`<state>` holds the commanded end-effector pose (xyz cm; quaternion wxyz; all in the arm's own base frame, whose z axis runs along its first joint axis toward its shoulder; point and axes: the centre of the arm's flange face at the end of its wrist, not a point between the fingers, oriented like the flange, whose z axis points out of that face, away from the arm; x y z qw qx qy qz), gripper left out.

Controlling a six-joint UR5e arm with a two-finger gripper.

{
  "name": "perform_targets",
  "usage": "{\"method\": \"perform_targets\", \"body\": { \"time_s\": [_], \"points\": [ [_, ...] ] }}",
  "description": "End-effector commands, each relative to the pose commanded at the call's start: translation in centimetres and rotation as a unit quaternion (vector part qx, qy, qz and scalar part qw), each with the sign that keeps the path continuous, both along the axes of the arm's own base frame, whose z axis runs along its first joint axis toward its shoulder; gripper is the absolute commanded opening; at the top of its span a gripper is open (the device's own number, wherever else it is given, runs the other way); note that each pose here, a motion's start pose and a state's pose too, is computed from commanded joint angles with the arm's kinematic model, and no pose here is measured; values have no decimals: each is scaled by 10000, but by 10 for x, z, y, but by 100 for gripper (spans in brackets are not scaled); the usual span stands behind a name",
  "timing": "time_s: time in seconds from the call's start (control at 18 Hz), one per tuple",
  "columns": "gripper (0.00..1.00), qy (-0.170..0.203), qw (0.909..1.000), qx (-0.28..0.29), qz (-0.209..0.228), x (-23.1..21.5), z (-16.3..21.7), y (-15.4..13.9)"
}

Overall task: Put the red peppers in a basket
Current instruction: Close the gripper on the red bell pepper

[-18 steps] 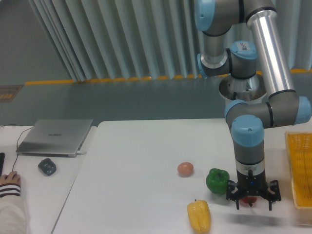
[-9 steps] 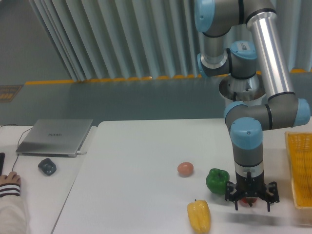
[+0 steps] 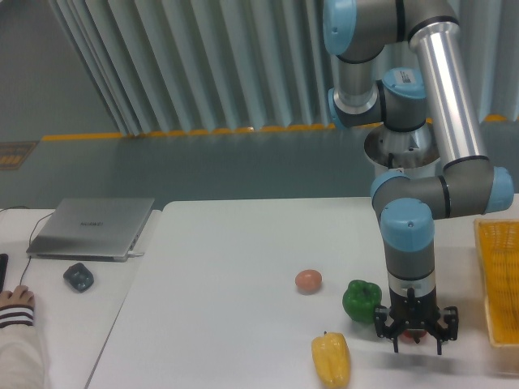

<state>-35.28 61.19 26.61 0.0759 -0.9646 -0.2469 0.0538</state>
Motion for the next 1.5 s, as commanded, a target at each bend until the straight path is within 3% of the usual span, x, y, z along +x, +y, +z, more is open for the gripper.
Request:
{"method": "perform_targets", "body": {
  "time_s": [0.61, 1.11, 1.17, 1.33, 1.5],
  "points": [
    [66, -61, 9999, -99, -35, 7, -9, -4],
    [43, -47, 10000, -71, -37, 7, -5, -3],
    [36, -43, 10000, -64, -29, 7, -4, -3],
    [28, -59, 10000, -71, -38, 8, -5, -3],
    [23, -59, 10000, -61, -47, 9, -3, -4]
  ]
}}
